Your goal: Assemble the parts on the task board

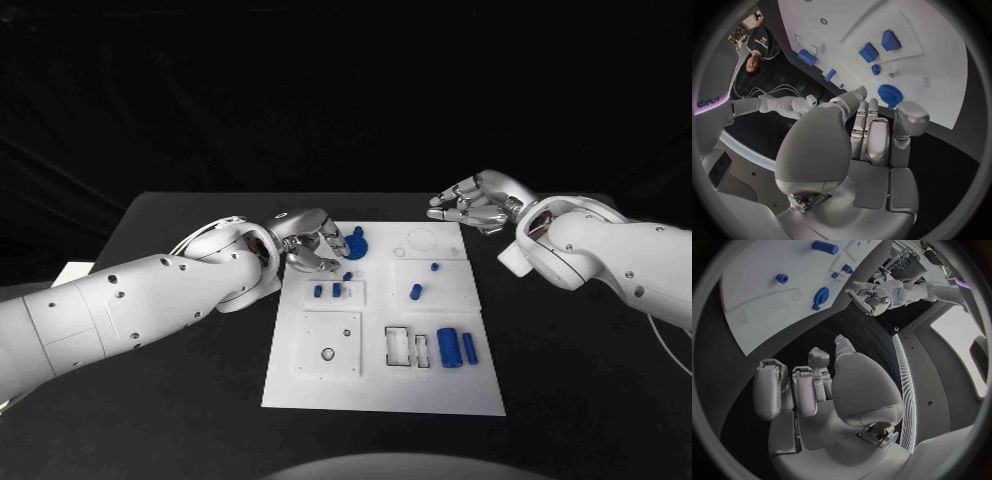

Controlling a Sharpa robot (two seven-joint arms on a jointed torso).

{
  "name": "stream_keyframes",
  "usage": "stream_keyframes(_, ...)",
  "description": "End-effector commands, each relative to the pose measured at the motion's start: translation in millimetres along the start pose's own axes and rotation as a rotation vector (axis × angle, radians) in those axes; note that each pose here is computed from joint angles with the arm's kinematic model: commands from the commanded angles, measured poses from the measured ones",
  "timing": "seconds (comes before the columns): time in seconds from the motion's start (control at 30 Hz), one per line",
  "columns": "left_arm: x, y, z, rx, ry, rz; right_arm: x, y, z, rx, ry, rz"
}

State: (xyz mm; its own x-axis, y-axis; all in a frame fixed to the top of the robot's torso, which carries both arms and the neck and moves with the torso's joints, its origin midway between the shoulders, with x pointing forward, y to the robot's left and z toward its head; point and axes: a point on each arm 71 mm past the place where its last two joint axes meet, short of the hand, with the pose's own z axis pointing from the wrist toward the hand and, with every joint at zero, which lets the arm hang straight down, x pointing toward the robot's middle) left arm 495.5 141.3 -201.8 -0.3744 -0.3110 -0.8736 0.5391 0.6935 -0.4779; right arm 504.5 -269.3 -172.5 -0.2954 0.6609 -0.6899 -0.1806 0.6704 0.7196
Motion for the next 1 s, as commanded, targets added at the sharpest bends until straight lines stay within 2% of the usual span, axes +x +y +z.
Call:
stream_keyframes(0.03,8.4,-6.5,1.0,0.070,0.115,0.093,0.2,1,-0.1,-0.015,0.000,0.001)
stream_keyframes(0.47,17.0,-2.9,14.9,0.023,0.201,0.190,0.8,2,0.6,-0.022,-0.003,0.005)
stream_keyframes(0.8,21.7,-8.7,24.8,0.022,0.206,0.202,1.4,3,1.2,-0.025,-0.001,0.006)
stream_keyframes(1.0,23.2,-7.7,28.3,-0.013,0.218,0.217,1.9,3,1.2,-0.027,0.000,0.006)
